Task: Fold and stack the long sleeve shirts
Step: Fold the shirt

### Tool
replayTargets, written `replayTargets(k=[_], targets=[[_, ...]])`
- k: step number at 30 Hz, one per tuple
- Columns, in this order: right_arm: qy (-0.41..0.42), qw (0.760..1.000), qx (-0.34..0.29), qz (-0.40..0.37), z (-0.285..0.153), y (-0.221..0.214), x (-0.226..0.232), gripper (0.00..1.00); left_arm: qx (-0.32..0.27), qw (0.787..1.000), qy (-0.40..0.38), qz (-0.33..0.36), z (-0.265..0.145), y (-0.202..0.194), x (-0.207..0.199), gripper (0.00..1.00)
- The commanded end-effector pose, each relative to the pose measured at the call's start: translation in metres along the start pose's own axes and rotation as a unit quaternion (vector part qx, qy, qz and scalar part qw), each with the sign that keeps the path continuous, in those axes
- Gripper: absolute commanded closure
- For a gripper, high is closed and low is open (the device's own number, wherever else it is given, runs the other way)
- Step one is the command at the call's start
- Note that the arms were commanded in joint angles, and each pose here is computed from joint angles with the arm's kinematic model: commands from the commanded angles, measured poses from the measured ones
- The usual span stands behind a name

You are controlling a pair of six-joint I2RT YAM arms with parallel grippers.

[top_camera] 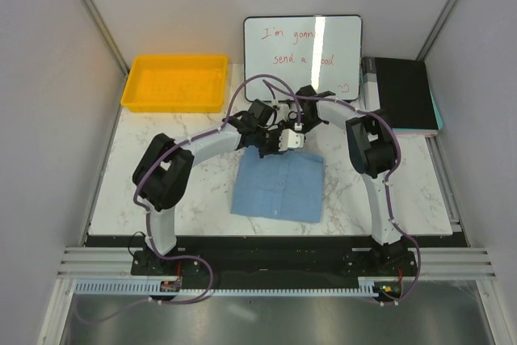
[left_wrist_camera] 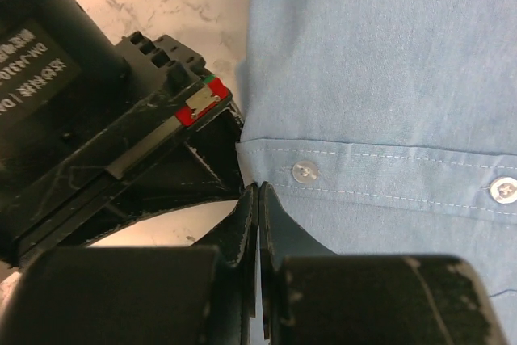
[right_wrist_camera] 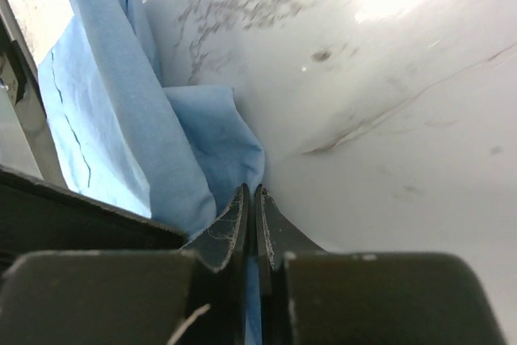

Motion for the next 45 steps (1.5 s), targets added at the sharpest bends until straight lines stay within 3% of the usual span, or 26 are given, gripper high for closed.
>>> replayTargets(k=[1, 4, 7, 10, 13, 16, 24, 31, 39, 45], targets=[[0.000, 1.000, -0.021, -0.021, -0.004, 0.024, -0.001, 0.96, 0.009, 0.999, 0.038, -0.001, 0.005, -0.005, 0.018, 0.88], [-0.017, 0.999, -0.036, -0.028, -0.016, 0.035, -0.004, 0.93, 0.015, 0.998, 0.058, -0.005, -0.001, -0.003, 0.028, 0.70], [-0.036, 0.995, -0.089, -0.034, -0.054, 0.060, -0.002, 0.83, 0.000, 0.996, 0.082, -0.023, -0.023, 0.008, 0.039, 0.62], [-0.051, 0.989, -0.138, -0.033, -0.097, 0.080, 0.003, 0.64, -0.021, 0.994, 0.091, -0.055, -0.046, 0.019, 0.041, 0.58], [-0.067, 0.983, -0.166, -0.038, -0.134, 0.081, 0.010, 0.53, -0.043, 0.990, 0.083, -0.104, -0.079, 0.023, 0.036, 0.51], [-0.080, 0.985, -0.148, -0.040, -0.150, 0.059, 0.019, 0.43, -0.046, 0.985, 0.067, -0.151, -0.103, 0.004, 0.029, 0.38], [-0.105, 0.992, -0.049, -0.052, -0.133, -0.020, 0.012, 0.36, -0.011, 0.968, 0.016, -0.251, -0.099, -0.046, 0.013, 0.30], [-0.094, 0.995, -0.004, -0.043, -0.115, -0.047, -0.002, 0.38, -0.002, 0.957, -0.013, -0.290, -0.081, -0.059, 0.024, 0.28], [-0.104, 0.994, 0.004, -0.023, -0.105, -0.048, -0.020, 0.37, 0.009, 0.950, -0.023, -0.310, -0.068, -0.070, 0.030, 0.29], [-0.130, 0.991, 0.002, -0.011, -0.103, -0.042, -0.033, 0.36, 0.025, 0.945, -0.028, -0.325, -0.063, -0.083, 0.030, 0.48]])
Point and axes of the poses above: each gripper's point midway between its finger pads, its own z axis out along the fingers, its own x axis along the line the jaws close on, y = z × x, the point moved 3 cm from there along -z, back along the fingers, and after that the axes turned 4 degrees about z, right-handed, at the moved point
